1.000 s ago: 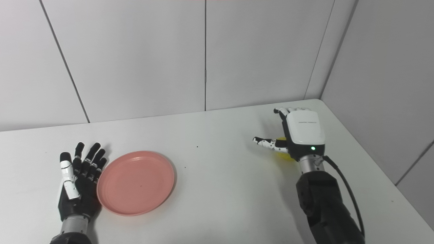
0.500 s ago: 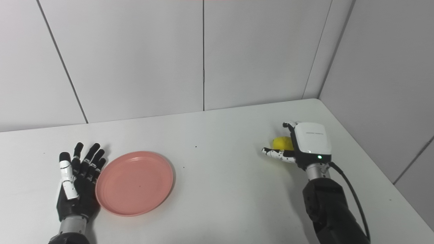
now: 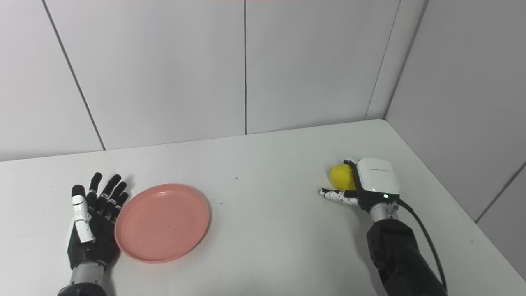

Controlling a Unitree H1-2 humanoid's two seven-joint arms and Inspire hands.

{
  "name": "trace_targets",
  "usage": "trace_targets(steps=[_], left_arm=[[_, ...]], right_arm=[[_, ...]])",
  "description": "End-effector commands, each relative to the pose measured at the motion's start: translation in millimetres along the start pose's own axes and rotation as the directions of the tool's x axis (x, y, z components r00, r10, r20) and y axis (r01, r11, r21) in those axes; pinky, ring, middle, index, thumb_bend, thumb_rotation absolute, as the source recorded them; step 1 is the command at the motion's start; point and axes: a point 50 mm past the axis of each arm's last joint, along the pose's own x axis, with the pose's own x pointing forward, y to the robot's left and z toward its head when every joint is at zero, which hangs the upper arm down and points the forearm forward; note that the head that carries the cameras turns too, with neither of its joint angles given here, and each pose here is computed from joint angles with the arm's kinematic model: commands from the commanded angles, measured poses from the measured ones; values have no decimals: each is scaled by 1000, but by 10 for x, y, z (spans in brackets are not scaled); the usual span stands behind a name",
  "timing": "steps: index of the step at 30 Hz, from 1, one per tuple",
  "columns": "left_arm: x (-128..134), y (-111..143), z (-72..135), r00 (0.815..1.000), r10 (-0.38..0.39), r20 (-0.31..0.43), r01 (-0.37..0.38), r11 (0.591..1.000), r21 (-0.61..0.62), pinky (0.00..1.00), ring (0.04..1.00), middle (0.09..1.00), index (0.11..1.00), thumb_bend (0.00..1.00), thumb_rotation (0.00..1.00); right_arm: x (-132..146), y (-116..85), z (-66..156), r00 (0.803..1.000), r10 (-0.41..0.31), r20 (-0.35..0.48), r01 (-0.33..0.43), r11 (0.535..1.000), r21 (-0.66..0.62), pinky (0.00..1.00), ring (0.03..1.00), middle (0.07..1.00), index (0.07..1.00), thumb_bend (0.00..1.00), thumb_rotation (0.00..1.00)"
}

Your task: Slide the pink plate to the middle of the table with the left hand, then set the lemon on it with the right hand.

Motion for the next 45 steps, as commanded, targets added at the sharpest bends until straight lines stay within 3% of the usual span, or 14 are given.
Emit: trace_targets(steps=[1, 4, 9, 10, 11, 12, 14, 15, 16, 18, 33, 40, 45], left_arm=[[-46, 17, -92, 998, 13, -61, -13, 1000, -1, 943, 889, 863, 952, 588, 927], [-48, 10, -105, 998, 14, -63, -14, 1000, -1, 958, 895, 866, 951, 576, 934], [-47, 7, -117, 998, 17, -65, -17, 1000, -3, 955, 887, 856, 934, 568, 925], [-47, 6, -118, 998, 17, -64, -17, 1000, -2, 951, 885, 854, 935, 568, 924], [-47, 5, -119, 998, 17, -63, -17, 1000, -3, 950, 885, 854, 935, 568, 924], [-48, 5, -120, 998, 17, -62, -18, 1000, -5, 944, 885, 857, 941, 565, 922], [-54, -6, -110, 998, 14, -61, -14, 1000, -7, 938, 882, 857, 943, 561, 917], [-59, -11, -107, 998, 15, -60, -15, 1000, -8, 937, 881, 857, 943, 560, 917], [-62, -15, -105, 998, 16, -59, -16, 1000, -8, 934, 878, 854, 941, 556, 916], [-69, -17, -106, 998, 16, -57, -17, 1000, -9, 925, 874, 851, 935, 553, 915], [-89, -27, -136, 998, 21, -60, -23, 999, -28, 920, 874, 853, 939, 547, 912], [-100, -77, -160, 998, 20, -65, -23, 999, -41, 918, 876, 855, 949, 546, 906], [-113, -161, -180, 998, 16, -61, -18, 999, -27, 907, 874, 864, 963, 553, 915]], right_arm=[[124, -168, -53, 998, -60, -2, 60, 998, -16, 623, 696, 731, 726, 765, 777], [120, -141, -75, 999, -49, -7, 49, 999, -2, 637, 707, 735, 726, 764, 760], [125, -91, -93, 997, -75, 19, 74, 996, 50, 537, 653, 700, 682, 754, 624], [124, -84, -95, 996, -85, 27, 83, 994, 73, 444, 536, 604, 628, 733, 529], [124, -70, -103, 995, -97, 36, 93, 991, 98, 420, 506, 580, 615, 728, 504], [125, -60, -109, 994, -105, 41, 100, 988, 114, 342, 411, 495, 560, 709, 440], [133, -29, -132, 992, -116, 57, 108, 986, 129, 251, 309, 395, 498, 677, 372], [130, -25, -132, 991, -117, 63, 108, 985, 135, 239, 296, 382, 490, 673, 364], [127, -24, -131, 991, -119, 67, 108, 984, 139, 215, 272, 358, 487, 595, 265], [117, -26, -127, 991, -113, 72, 101, 983, 150, 196, 256, 348, 487, 522, 173], [94, -51, -107, 983, -138, 119, 117, 979, 166, 162, 221, 311, 484, 511, 153], [79, -273, -2, 966, -185, 179, 149, 969, 198, 148, 204, 291, 482, 511, 153], [101, -551, 153, 940, -241, 241, 191, 958, 213, 128, 184, 275, 481, 511, 151]])
